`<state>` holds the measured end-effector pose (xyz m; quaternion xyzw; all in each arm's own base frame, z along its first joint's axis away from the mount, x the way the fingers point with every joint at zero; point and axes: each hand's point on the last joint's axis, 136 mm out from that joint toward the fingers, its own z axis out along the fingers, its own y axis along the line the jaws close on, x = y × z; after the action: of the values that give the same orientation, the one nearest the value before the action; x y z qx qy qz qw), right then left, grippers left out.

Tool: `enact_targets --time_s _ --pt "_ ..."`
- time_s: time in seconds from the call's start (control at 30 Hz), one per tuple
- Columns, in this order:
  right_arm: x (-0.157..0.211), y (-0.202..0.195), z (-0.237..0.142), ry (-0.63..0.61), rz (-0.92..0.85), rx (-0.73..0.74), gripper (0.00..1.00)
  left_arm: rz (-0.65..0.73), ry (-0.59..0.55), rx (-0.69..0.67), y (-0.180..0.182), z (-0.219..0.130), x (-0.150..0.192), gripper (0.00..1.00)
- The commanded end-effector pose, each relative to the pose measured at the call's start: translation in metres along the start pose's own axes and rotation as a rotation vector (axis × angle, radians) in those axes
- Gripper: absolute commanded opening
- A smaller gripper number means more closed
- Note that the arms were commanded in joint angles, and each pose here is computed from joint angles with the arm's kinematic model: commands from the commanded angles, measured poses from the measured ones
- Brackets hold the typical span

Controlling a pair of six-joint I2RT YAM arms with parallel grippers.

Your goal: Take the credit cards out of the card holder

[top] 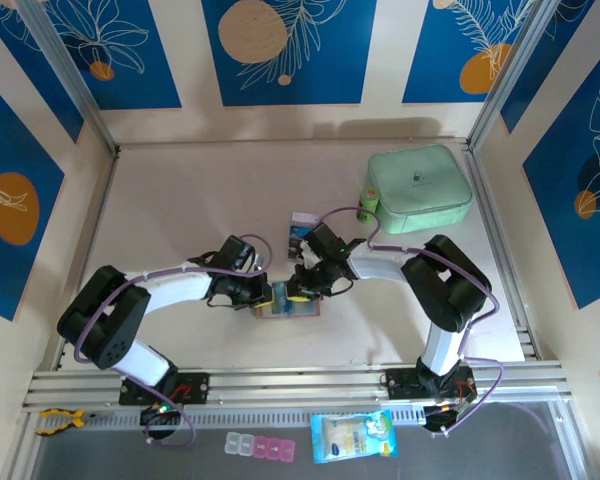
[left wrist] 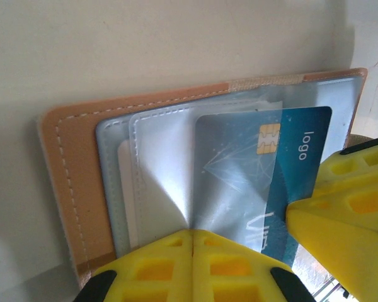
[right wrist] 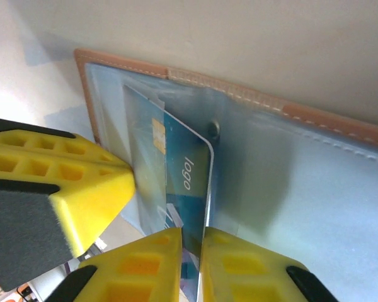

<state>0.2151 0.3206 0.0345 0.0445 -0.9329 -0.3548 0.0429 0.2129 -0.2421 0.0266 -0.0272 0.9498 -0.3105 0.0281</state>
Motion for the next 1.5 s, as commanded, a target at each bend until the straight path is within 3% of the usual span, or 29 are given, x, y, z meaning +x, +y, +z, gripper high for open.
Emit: enact_targets --time_s 0.0,0.53,0.87,1.17,1.47 --pt "0.003 0.004 -0.007 0.0 0.002 -0.032 0.11 0.019 0.011 -0.034 0.005 0.001 0.003 0.01" --pt "0.006 -0.01 -0.029 -0.035 -0.016 0.047 0.05 0.016 0.011 -0.034 0.005 0.001 0.003 0.01" --pt "0.002 -0.002 -0.058 -0.071 -0.125 0.102 0.01 0.024 -0.001 -0.008 0.0 0.0 0.001 0.03" --pt "0.005 0.002 -0.083 -0.004 -0.43 0.176 0.0 0.033 -0.015 0.012 -0.007 -0.003 -0.003 0.04" --pt "0.009 -0.014 -0.091 0.199 -0.772 0.312 0.0 0.04 -0.032 0.03 -0.013 -0.004 -0.007 0.05"
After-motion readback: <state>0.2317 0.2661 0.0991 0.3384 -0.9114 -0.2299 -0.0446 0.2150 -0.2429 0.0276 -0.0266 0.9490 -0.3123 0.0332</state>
